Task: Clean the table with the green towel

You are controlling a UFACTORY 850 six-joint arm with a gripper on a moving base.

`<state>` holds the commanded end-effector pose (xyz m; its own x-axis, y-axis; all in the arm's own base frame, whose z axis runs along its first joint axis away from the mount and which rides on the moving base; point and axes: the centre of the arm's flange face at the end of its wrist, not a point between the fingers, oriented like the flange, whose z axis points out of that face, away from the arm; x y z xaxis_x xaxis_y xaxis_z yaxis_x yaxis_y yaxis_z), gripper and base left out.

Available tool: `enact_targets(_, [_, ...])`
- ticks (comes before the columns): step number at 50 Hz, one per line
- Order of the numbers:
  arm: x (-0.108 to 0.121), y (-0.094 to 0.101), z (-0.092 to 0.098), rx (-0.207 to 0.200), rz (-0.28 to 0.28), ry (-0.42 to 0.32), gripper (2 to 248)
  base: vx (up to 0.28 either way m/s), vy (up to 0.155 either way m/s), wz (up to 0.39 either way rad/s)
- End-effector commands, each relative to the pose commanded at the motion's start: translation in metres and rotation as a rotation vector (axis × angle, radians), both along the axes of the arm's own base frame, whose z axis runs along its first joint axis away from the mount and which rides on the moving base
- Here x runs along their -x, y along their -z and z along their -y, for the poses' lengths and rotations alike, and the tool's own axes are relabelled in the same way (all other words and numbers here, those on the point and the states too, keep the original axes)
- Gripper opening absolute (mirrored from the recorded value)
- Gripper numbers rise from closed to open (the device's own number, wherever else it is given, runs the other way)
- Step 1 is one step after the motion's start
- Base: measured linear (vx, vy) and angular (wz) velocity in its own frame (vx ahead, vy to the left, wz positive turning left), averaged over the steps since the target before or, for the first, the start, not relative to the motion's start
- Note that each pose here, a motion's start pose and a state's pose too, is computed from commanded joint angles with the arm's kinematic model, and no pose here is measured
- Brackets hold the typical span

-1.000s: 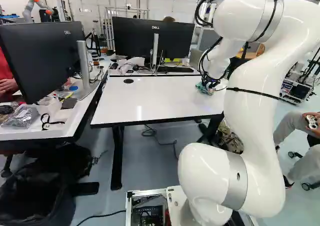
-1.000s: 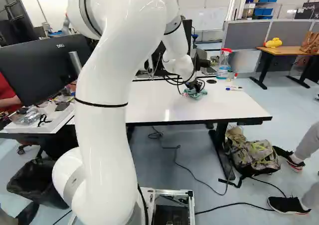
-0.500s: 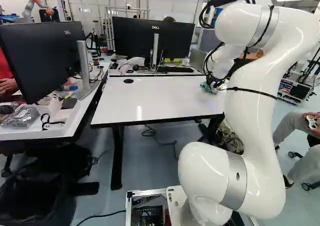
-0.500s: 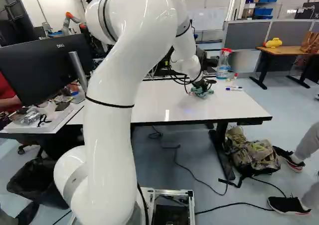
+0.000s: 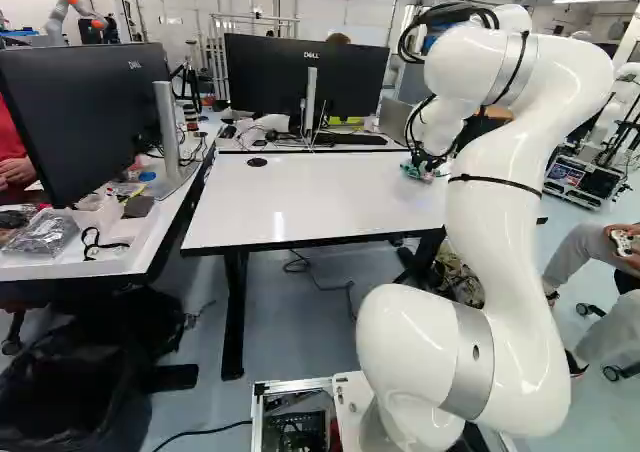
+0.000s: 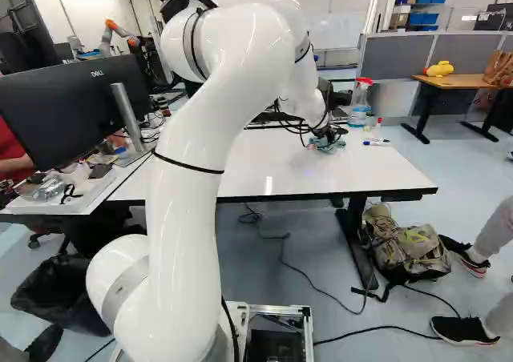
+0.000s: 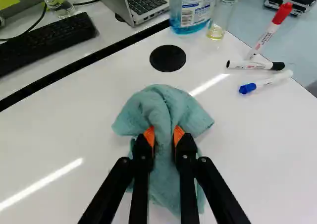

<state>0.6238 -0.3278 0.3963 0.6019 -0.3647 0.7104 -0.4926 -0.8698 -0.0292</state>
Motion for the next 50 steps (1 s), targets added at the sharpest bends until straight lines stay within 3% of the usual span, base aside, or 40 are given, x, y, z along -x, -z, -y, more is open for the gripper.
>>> enact_targets(30, [-0.002,-0.003,-0.050,-0.008,-0.016,-0.066,61,0.000,0.000,0.000])
enact_targets(50, [0.023,-0.006,-0.073,-0.019,-0.041,-0.083,61,0.000,0.000,0.000])
